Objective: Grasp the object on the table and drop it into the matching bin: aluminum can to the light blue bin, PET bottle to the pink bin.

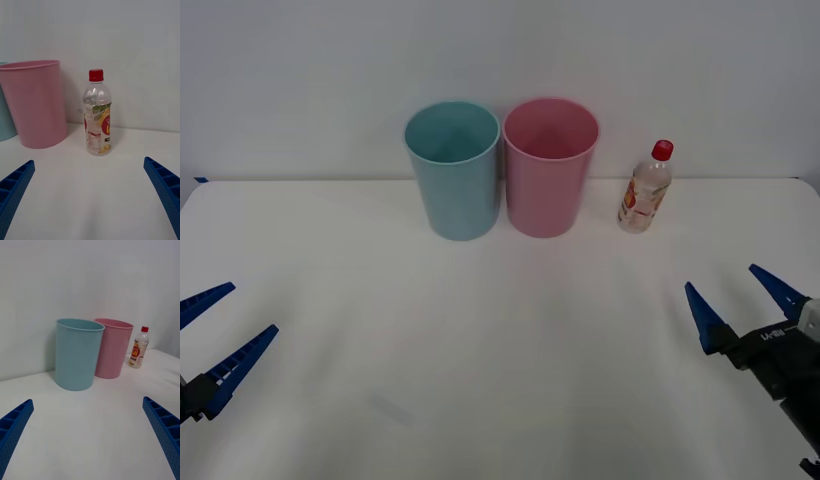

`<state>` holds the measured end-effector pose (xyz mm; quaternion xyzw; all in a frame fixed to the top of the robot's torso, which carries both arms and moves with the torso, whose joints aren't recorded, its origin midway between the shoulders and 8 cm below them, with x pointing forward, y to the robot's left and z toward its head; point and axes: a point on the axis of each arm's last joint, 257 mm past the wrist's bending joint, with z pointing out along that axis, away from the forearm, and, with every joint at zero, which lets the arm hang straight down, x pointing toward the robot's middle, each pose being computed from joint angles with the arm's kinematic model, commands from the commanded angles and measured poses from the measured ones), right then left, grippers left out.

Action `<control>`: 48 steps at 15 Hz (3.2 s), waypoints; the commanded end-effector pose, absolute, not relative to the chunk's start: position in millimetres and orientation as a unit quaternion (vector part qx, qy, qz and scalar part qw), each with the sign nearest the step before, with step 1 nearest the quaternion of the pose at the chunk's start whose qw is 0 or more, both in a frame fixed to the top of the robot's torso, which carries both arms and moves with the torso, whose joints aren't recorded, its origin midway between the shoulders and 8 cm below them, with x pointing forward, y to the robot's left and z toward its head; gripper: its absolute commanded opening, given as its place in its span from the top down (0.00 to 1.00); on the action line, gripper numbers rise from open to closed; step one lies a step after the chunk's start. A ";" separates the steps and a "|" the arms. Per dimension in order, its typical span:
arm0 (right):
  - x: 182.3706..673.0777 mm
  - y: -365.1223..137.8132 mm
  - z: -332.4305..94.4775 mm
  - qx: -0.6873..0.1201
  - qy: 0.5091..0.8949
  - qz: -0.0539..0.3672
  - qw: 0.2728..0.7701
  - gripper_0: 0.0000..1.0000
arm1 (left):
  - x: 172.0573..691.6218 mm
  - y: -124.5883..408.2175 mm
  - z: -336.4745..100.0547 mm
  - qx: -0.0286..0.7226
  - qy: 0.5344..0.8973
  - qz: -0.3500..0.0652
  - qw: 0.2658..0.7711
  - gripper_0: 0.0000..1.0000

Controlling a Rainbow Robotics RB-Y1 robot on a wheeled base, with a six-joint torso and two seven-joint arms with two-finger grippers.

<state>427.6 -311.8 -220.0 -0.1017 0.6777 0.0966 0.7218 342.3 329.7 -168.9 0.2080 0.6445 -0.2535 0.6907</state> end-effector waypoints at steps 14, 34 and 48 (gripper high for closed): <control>544.2 -284.4 -245.6 -0.079 0.695 0.072 0.711 0.00 | 342.3 329.7 -168.9 0.208 0.645 -0.253 0.691 0.00; 673.2 -258.2 -237.7 -0.062 0.738 0.041 0.671 0.00 | 342.3 329.7 -168.9 0.208 0.645 -0.253 0.691 0.00; 681.5 -260.2 -236.9 -0.061 0.744 0.026 0.665 1.00 | 342.3 329.7 -168.9 0.208 0.645 -0.253 0.691 0.00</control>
